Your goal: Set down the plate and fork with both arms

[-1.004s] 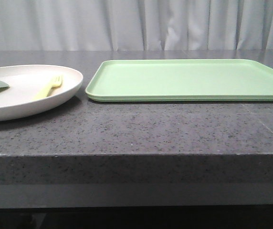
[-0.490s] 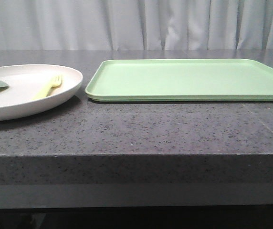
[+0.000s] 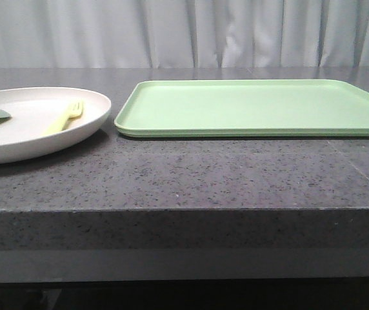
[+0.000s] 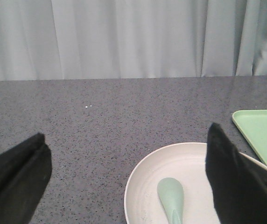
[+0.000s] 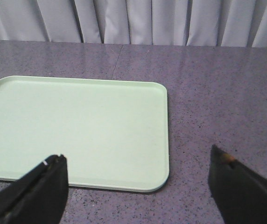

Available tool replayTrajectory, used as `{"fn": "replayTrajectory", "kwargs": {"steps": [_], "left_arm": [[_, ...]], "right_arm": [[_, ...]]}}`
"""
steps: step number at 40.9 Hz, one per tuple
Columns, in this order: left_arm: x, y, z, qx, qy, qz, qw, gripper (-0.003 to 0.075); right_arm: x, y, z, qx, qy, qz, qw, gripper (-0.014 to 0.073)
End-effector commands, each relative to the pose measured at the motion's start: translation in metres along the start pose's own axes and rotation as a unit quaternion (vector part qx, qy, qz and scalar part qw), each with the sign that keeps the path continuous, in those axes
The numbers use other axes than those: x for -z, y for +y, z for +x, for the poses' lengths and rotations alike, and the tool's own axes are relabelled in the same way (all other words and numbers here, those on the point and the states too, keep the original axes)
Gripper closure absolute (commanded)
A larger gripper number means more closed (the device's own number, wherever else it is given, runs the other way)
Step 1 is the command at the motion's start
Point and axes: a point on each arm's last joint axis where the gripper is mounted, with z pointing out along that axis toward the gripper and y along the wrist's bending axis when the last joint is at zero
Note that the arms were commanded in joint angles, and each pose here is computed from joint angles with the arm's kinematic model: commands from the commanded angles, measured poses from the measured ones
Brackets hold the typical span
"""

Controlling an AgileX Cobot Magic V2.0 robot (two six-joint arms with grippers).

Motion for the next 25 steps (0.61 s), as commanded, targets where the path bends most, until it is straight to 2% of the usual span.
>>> {"fn": "replayTrajectory", "kwargs": {"steps": [1, 5, 10, 17, 25], "left_arm": [[-0.016, 0.000, -0.019, 0.009, 0.002, 0.000, 1.000, 0.0090], [-0.040, 0.001, -0.023, 0.008, 0.095, -0.004, 0.995, 0.0090], [-0.068, 0.002, -0.033, 0.009, 0.191, -0.007, 0.981, 0.0090], [-0.098, 0.003, -0.040, 0.012, 0.302, -0.013, 0.953, 0.0091], [-0.139, 0.003, -0.029, 0.012, 0.400, -0.017, 0.916, 0.0090]], "right_arm": [[0.002, 0.001, -0.018, 0.003, -0.053, 0.000, 0.999, -0.0050], [0.002, 0.001, -0.018, 0.003, -0.053, 0.000, 0.999, -0.0050], [0.002, 0.001, -0.018, 0.003, -0.051, 0.000, 0.999, -0.0050], [0.002, 0.001, -0.017, 0.003, -0.051, 0.000, 0.999, -0.0050], [0.002, 0.001, -0.017, 0.003, -0.051, 0.000, 0.999, -0.0050]]}}
